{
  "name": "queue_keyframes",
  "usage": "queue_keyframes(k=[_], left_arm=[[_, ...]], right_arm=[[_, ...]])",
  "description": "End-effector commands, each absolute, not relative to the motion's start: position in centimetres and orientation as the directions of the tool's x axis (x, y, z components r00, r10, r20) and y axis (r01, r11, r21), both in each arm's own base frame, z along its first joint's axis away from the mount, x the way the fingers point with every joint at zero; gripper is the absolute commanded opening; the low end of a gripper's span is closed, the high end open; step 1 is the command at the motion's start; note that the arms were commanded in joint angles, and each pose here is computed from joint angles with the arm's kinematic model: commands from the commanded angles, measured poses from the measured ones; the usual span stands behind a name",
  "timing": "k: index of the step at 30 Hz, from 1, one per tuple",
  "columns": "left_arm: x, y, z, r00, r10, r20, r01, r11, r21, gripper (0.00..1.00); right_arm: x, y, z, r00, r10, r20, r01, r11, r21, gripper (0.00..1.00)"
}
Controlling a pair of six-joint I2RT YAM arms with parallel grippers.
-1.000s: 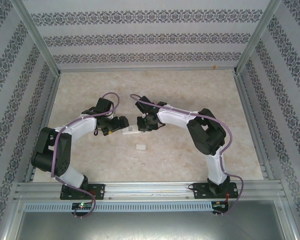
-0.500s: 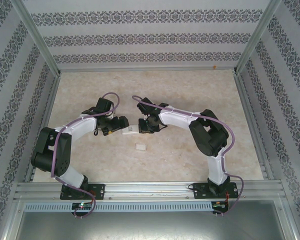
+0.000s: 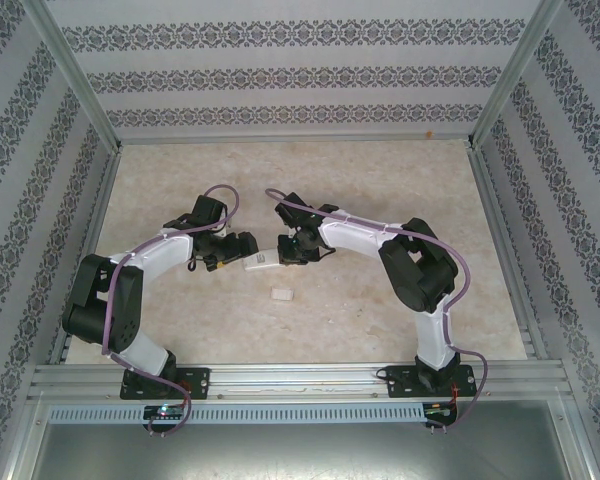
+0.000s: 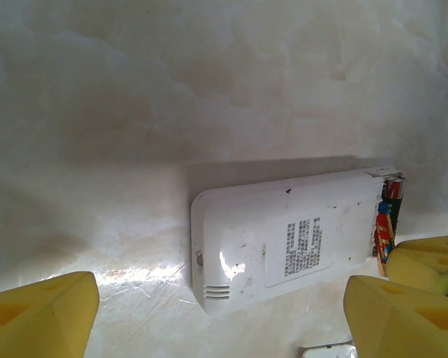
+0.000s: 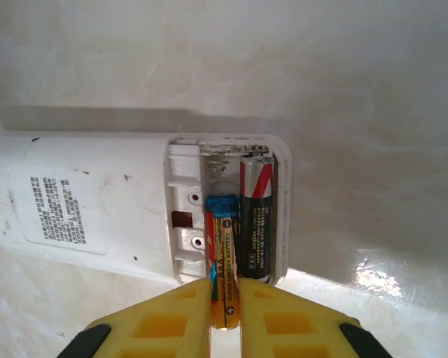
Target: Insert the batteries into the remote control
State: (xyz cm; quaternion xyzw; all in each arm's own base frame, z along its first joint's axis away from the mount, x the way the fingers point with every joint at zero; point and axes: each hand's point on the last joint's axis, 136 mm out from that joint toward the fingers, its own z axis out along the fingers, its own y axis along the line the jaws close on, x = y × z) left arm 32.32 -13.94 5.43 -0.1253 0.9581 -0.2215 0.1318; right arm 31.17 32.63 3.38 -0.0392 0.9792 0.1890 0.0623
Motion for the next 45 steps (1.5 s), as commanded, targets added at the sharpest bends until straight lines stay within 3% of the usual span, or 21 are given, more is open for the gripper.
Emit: queue_keyframes(k=[1,14,25,34,39,45], left_arm=[[32.6,-14.3,5.5,-0.934,-0.292,-0.206,-0.170,0.871,-0.461,0.86],[31.7,-14.8,4.7,-0.946,-0.276,-0.170,-0.166,0.863,-0.477,0.85],[29.7,-16.0,1.9,-0.975,-0.206,-0.086,-0.145,0.877,-0.458,0.75],[30.5,-15.5,2.1,-0.971,-0.214,-0.108,-0.149,0.893,-0.425,0.70],[30.7,-15.1,2.3,-0.971,-0.207,-0.120,-0.143,0.904,-0.402,0.70],[31.1,-15.3,2.3,-0.969,-0.213,-0.124,-0.146,0.901,-0.409,0.72]], right_arm=[[31.8,32.5,3.7,-0.989,-0.048,-0.142,-0.096,0.929,0.358,0.17],[33.1,33.1,2.3,-0.978,-0.095,-0.184,-0.150,0.937,0.315,0.17],[32.8,32.5,1.0,-0.960,-0.171,-0.220,-0.220,0.951,0.220,0.17],[32.6,31.2,-1.9,-0.959,-0.199,-0.203,-0.230,0.963,0.141,0.15],[32.7,31.9,-0.5,-0.962,-0.189,-0.195,-0.228,0.952,0.202,0.19],[33.7,31.9,4.5,-0.946,-0.156,-0.285,-0.231,0.940,0.252,0.24]])
